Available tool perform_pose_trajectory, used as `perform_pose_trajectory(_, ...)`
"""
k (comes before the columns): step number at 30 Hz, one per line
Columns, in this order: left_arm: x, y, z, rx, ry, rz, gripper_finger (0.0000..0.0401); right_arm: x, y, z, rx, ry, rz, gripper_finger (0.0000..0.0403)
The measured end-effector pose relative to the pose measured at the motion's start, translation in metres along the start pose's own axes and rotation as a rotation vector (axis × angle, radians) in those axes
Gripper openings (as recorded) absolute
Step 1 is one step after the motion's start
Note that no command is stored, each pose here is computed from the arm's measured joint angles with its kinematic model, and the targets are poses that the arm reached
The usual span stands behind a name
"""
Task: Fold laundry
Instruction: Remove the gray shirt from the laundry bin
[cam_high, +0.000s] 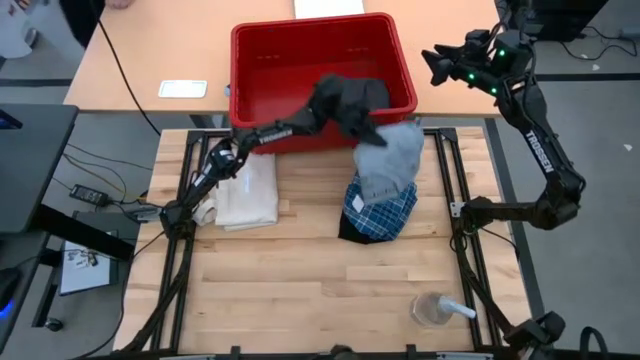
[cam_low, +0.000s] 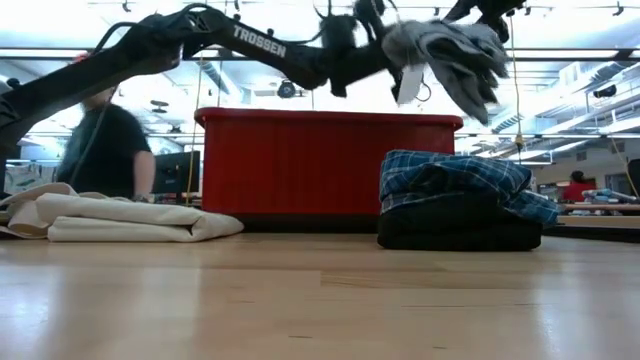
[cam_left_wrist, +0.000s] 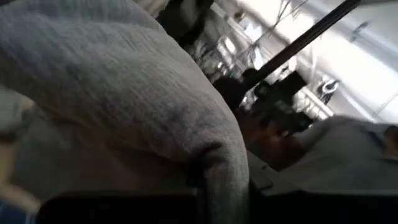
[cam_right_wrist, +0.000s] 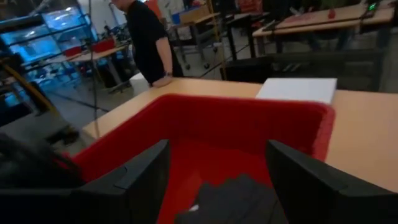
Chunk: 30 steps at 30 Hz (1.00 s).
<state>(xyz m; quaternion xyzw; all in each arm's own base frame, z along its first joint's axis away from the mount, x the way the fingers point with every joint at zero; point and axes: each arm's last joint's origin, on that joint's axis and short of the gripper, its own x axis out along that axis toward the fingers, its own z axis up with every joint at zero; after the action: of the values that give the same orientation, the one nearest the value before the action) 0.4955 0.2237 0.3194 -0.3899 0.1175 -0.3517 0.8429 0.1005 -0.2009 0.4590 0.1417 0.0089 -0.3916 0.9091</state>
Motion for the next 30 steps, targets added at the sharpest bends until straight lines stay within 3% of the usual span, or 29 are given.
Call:
perform_pose_trajectory(6, 0.003, 0.057, -0.048, -0.027, -0.037, 0.214, 0.0037, -0.004, 0.008, -0.003, 0.004, 0.033, 0.057, 0.027)
perform_pose_trajectory(9, -0.006, 0.087, -0.078, -0.107, -0.062, 0.334, 0.0042, -0.004, 0.013, -0.004, 0.0, 0.036, 0.076, 0.027)
perform_pose_trajectory(14, -0.011, 0.105, -0.113, -0.277, -0.027, 0.352, 0.0063, -0.003, 0.017, -0.004, -0.01, 0.04, 0.098, 0.027)
perform_pose_trajectory(21, 0.006, 0.103, -0.12, -0.236, -0.021, 0.329, 0.0089, -0.003, 0.019, -0.004, -0.015, 0.041, 0.108, 0.027)
perform_pose_trajectory(30, 0.019, 0.082, -0.09, -0.092, -0.061, 0.303, 0.0111, -0.003, 0.019, -0.005, -0.026, 0.042, 0.114, 0.027)
